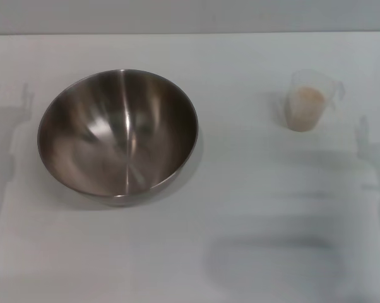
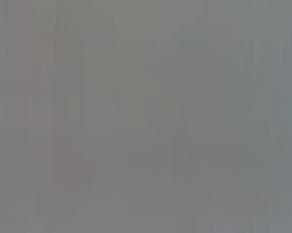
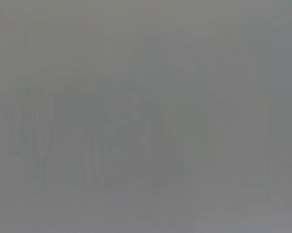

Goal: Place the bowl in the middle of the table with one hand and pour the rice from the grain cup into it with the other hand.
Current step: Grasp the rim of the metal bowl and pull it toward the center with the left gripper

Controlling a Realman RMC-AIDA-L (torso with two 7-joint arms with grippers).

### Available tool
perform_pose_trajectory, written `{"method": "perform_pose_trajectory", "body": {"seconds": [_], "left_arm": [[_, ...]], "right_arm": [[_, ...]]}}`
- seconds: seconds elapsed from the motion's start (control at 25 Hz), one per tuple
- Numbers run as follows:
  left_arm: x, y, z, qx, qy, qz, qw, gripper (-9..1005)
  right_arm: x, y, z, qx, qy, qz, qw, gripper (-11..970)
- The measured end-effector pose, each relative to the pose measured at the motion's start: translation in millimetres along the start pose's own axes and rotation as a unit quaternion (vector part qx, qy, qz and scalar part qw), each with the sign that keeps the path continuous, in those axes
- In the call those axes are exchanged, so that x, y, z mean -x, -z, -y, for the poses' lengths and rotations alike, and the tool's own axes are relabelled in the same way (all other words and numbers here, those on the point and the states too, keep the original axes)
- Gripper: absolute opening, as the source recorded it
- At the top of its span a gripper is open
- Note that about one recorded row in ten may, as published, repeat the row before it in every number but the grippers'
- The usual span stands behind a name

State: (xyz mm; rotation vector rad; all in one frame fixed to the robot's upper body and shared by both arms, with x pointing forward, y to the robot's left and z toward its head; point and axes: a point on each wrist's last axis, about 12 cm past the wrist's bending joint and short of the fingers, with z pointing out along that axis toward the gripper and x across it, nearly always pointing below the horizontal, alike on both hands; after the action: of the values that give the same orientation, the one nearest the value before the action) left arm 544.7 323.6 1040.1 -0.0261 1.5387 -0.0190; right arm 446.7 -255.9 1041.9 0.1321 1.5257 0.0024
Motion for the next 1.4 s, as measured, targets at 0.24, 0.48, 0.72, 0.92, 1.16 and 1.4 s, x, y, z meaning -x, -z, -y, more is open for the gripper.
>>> {"method": "perform_pose_trajectory", "body": {"seconds": [0.24,0.48,0.72,0.92,1.16,1.4], "left_arm": [[0.5,0.4,-0.7,0.002,-0.003,0.003,1.000,587],[1.7,0.8,0.2,-0.001,-0.005,0.009,1.000,588],[2.4,0.9,0.2,-0.002,0.001,0.012,1.000,588],[3.4,0.8,-0.3,-0.002,0.001,0.016,1.000,588],[2.8,0.2,-0.7,-0.001,0.000,0.013,1.000,587],[3.1,-0.5,0.1,-0.001,0.001,0.013,1.000,581]], "right_arm": [[0.6,-0.7,-0.6,0.001,0.000,0.001,1.000,577],[0.7,-0.8,-0.7,0.001,0.000,0.001,1.000,576],[0.0,-0.4,-3.5,0.006,-0.001,0.000,1.000,576],[-0.5,-0.7,-4.2,0.008,-0.001,0.000,1.000,575],[-0.2,-1.7,-4.3,0.009,-0.002,0.000,1.000,576],[0.2,-2.0,-4.5,0.009,-0.002,0.001,1.000,577]]}}
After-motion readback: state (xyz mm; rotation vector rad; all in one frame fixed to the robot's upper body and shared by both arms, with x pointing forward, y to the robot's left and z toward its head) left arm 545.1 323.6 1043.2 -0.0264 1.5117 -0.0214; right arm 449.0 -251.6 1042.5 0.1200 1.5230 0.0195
